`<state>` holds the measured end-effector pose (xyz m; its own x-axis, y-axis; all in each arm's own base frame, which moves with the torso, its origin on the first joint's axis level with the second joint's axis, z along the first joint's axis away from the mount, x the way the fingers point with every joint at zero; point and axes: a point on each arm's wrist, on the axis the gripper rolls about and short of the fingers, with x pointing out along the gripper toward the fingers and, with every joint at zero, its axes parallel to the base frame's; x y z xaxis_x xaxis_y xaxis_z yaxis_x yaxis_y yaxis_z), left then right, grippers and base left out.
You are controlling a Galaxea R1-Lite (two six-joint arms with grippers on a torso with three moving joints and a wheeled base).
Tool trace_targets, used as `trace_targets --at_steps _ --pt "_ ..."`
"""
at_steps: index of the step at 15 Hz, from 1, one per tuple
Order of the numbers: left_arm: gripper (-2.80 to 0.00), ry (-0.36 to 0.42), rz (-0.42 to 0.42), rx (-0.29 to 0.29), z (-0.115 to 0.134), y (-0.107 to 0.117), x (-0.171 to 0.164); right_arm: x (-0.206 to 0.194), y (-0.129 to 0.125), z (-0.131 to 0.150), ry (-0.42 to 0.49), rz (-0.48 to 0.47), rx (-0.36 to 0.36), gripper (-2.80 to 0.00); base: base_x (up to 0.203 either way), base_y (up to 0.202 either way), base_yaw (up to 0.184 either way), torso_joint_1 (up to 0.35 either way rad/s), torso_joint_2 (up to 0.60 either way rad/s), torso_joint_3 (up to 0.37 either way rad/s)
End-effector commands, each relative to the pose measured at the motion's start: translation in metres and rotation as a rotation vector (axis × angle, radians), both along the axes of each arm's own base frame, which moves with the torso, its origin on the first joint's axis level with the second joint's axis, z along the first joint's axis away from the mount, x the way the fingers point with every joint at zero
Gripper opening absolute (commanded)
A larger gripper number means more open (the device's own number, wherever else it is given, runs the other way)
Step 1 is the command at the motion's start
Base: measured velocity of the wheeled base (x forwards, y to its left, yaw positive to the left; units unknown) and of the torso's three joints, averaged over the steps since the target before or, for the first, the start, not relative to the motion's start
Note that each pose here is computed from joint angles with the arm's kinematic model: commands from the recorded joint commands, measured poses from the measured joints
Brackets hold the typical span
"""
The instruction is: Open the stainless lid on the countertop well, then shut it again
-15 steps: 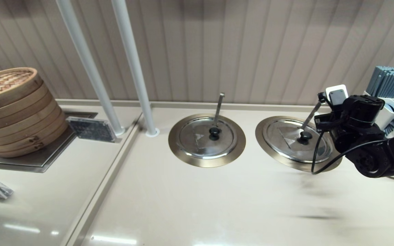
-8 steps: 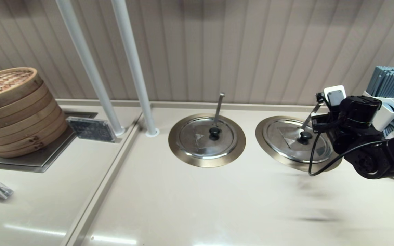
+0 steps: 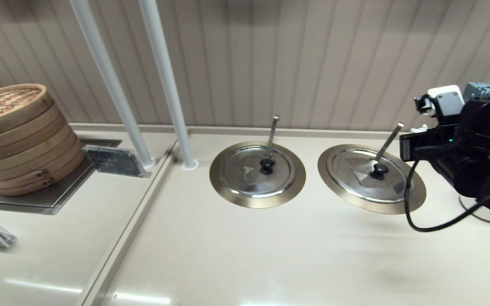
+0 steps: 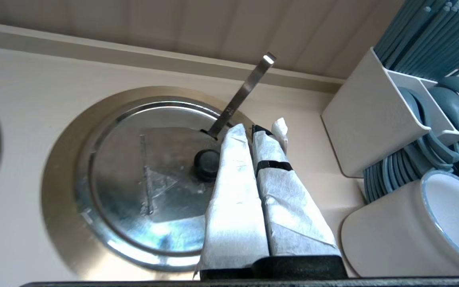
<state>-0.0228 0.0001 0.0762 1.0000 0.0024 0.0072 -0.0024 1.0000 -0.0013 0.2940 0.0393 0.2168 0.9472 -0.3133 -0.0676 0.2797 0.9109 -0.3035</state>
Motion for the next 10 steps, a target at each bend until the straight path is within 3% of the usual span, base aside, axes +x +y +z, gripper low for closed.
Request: trace_targets --at_steps 1,3,5,7,10 --pt "-2.80 0.000 0.001 0.000 0.000 0.000 0.000 -0.070 0.010 0.040 -0.051 0.089 0.053 -2.80 0.000 0.000 0.000 0.000 0.00 0.000" --pt "-2.80 0.000 0.001 0.000 0.000 0.000 0.000 -0.129 0.013 0.040 -0.024 0.188 0.112 -2.80 0.000 0.000 0.000 0.000 0.00 0.000" --pt "-2.80 0.000 0.001 0.000 0.000 0.000 0.000 -0.176 -0.001 0.020 0.010 0.212 0.136 -2.80 0.000 0.000 0.000 0.000 0.00 0.000" --pt "-2.80 0.000 0.001 0.000 0.000 0.000 0.000 -0.213 -0.021 0.005 -0.014 0.169 0.149 -2.80 0.000 0.000 0.000 0.000 0.00 0.000" --pt "-2.80 0.000 0.001 0.000 0.000 0.000 0.000 -0.274 -0.046 -0.006 -0.128 0.042 0.112 -2.80 0.000 0.000 0.000 0.000 0.00 0.000"
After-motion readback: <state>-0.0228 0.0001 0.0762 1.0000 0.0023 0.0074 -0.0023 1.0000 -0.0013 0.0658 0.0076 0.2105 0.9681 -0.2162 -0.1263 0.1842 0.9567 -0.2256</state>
